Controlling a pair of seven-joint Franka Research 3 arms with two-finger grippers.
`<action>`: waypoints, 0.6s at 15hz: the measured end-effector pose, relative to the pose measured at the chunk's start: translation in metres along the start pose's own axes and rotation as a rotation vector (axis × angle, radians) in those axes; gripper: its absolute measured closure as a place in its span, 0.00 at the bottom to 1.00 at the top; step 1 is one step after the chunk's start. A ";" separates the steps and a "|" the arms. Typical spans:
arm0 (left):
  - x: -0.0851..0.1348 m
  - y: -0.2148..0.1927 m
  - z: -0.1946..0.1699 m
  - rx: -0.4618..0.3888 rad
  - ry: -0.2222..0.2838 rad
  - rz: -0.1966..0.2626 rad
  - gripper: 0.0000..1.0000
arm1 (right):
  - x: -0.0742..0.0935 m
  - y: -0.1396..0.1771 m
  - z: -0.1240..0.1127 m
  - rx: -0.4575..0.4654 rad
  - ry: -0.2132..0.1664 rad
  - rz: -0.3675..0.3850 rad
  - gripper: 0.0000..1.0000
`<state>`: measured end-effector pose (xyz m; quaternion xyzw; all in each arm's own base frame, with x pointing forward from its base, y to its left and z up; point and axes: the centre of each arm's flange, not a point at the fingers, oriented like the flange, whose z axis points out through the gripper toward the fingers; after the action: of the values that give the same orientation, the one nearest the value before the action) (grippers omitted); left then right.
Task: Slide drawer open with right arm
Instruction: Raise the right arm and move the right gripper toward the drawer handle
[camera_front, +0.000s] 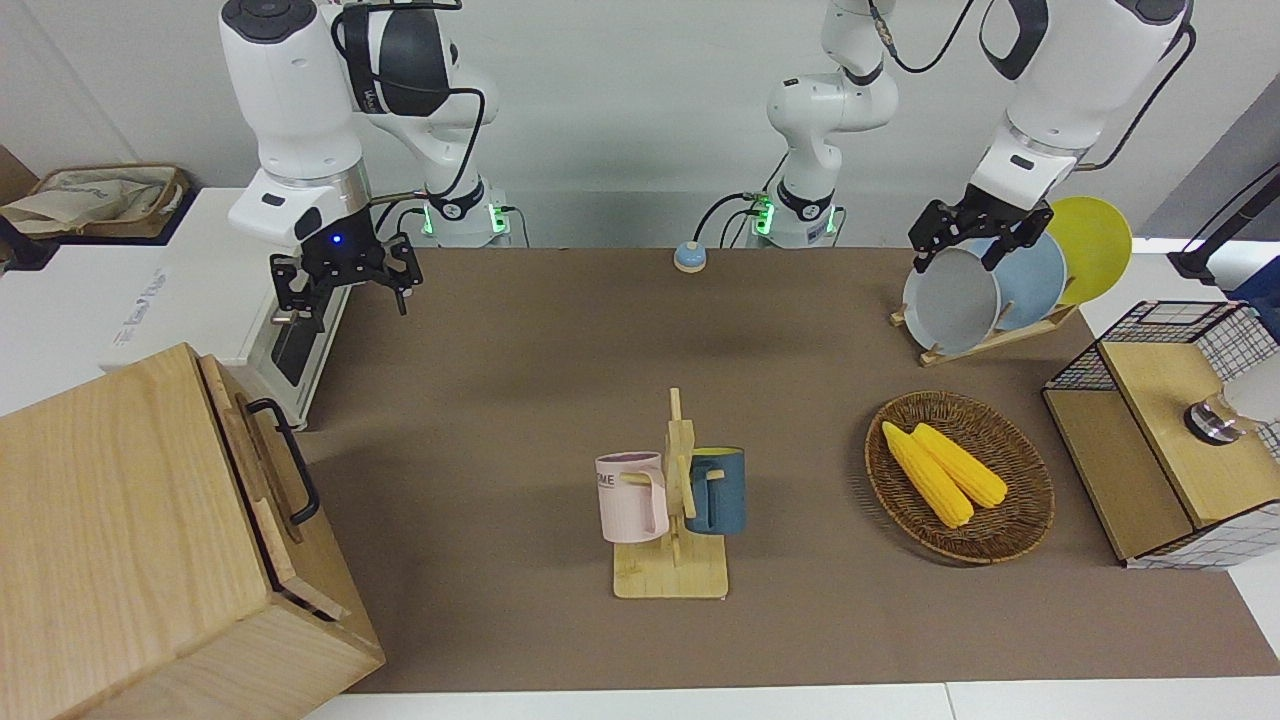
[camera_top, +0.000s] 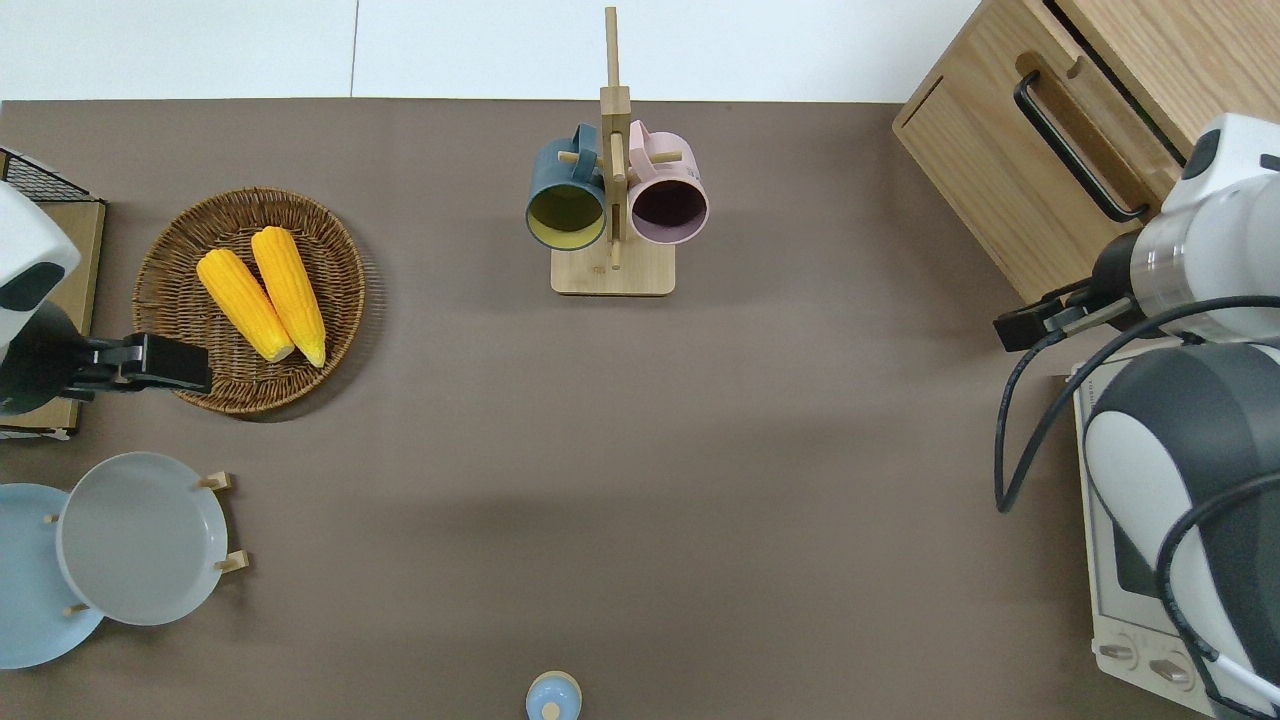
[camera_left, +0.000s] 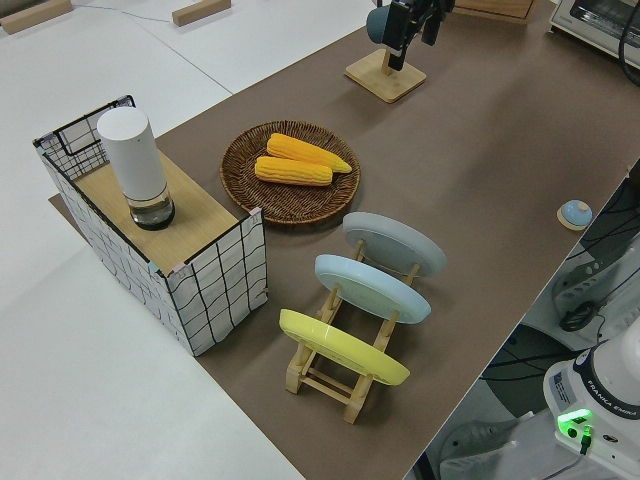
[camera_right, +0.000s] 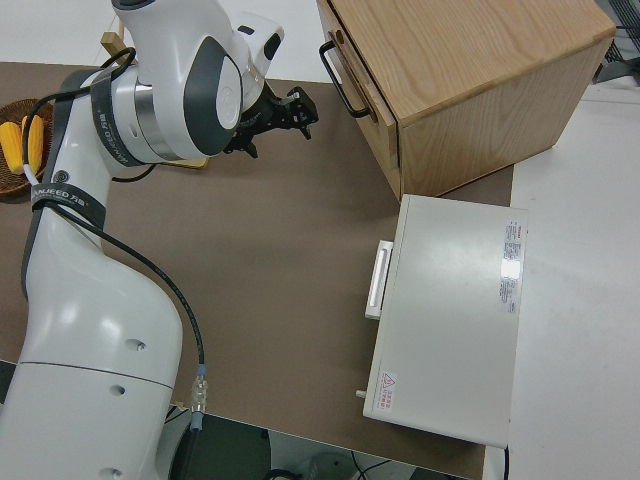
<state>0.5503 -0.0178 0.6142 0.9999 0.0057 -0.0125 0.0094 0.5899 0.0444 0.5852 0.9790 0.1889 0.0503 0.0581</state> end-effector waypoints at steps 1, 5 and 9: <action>0.000 0.000 0.000 0.000 0.000 0.000 0.00 | 0.001 0.000 0.001 -0.006 0.001 -0.003 0.01; 0.000 0.000 0.000 0.000 0.000 0.000 0.00 | 0.006 0.002 0.004 -0.068 0.007 -0.055 0.01; 0.000 0.000 0.000 0.000 0.000 0.000 0.00 | 0.020 -0.009 0.011 -0.205 -0.002 -0.145 0.01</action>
<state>0.5503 -0.0179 0.6142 0.9999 0.0057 -0.0125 0.0094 0.6062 0.0592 0.5751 0.9518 0.2528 0.0638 0.1615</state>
